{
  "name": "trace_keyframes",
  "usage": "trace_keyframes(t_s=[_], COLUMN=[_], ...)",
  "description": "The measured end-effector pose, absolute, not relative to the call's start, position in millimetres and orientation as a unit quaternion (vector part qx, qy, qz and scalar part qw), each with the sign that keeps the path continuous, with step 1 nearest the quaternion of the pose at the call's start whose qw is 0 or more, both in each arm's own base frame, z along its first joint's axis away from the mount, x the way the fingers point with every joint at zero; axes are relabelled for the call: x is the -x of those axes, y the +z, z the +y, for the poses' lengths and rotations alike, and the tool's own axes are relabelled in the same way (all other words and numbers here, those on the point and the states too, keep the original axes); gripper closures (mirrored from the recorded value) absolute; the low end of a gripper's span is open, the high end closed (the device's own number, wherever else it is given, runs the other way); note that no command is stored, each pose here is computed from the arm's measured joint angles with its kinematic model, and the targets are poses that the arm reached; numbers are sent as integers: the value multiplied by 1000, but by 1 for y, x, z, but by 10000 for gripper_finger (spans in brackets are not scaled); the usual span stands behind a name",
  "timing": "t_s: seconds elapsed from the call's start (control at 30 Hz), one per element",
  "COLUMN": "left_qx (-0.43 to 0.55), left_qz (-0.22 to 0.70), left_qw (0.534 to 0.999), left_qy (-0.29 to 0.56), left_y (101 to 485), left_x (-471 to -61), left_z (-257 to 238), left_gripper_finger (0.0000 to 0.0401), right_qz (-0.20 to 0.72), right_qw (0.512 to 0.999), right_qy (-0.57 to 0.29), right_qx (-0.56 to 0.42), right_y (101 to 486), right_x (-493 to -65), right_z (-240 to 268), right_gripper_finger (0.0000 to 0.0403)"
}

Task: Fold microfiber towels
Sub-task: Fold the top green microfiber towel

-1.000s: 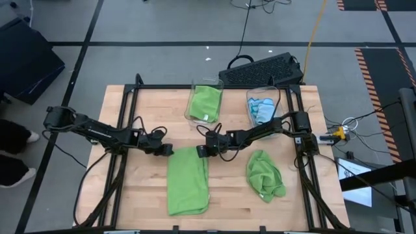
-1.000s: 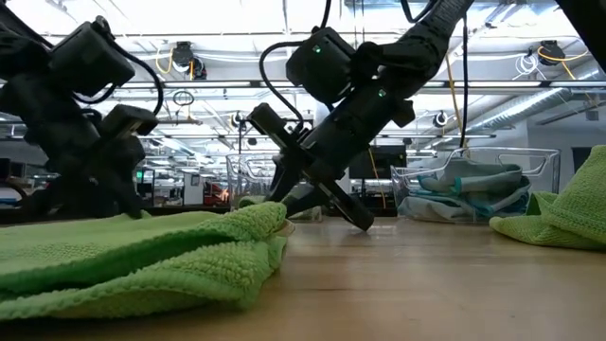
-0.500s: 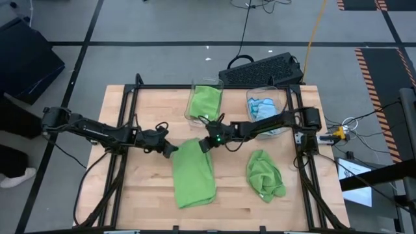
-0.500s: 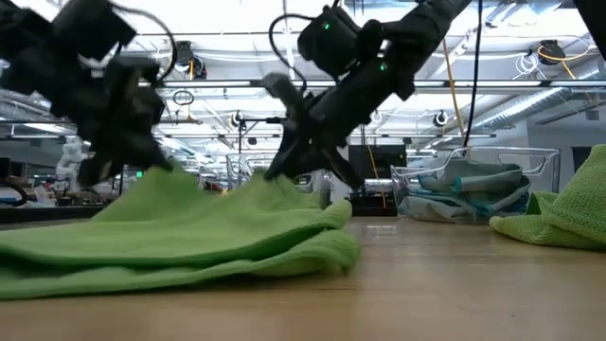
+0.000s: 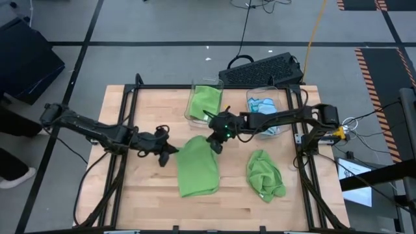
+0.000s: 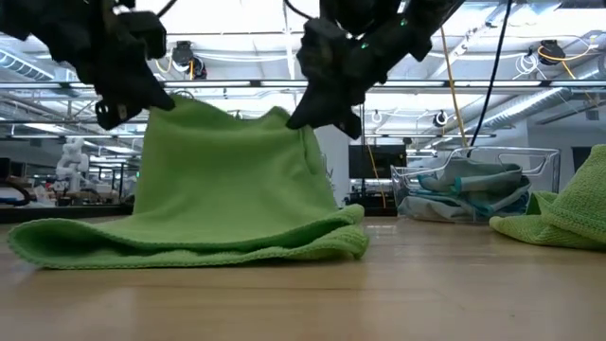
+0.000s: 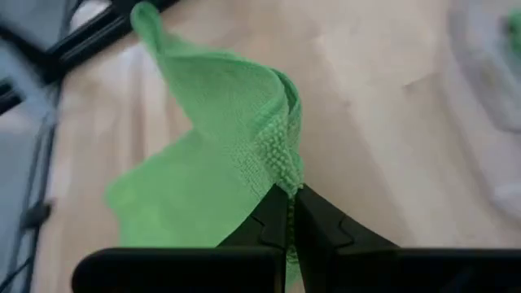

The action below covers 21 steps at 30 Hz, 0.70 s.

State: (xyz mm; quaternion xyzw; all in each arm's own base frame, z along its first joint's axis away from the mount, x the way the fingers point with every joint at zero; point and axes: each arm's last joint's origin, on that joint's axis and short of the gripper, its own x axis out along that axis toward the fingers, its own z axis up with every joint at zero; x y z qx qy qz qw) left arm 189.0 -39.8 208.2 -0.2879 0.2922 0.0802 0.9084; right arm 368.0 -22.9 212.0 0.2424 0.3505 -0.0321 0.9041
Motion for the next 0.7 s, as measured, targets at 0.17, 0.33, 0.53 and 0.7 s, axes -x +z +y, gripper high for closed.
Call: trace_keyframes(t_s=[0.17, 0.33, 0.53, 0.7], left_qx=[280, 265, 260, 271], left_qz=[308, 343, 344, 343], left_qw=[908, 901, 902, 899], left_qy=[30, -7, -21, -28], left_y=[209, 199, 185, 170], left_x=[-186, -184, -192, -204], left_z=[-63, -86, -110, -123], left_gripper_finger=[399, 399, 399, 397], right_qz=[361, 377, 380, 387], right_qw=[902, 890, 880, 874], right_qy=[33, 65, 85, 89], right_qx=[-234, -247, -271, -281], right_y=[217, 207, 190, 172], right_x=[-364, -359, -349, -337], right_z=[-3, 27, 55, 63], right_gripper_finger=[397, 397, 397, 397])
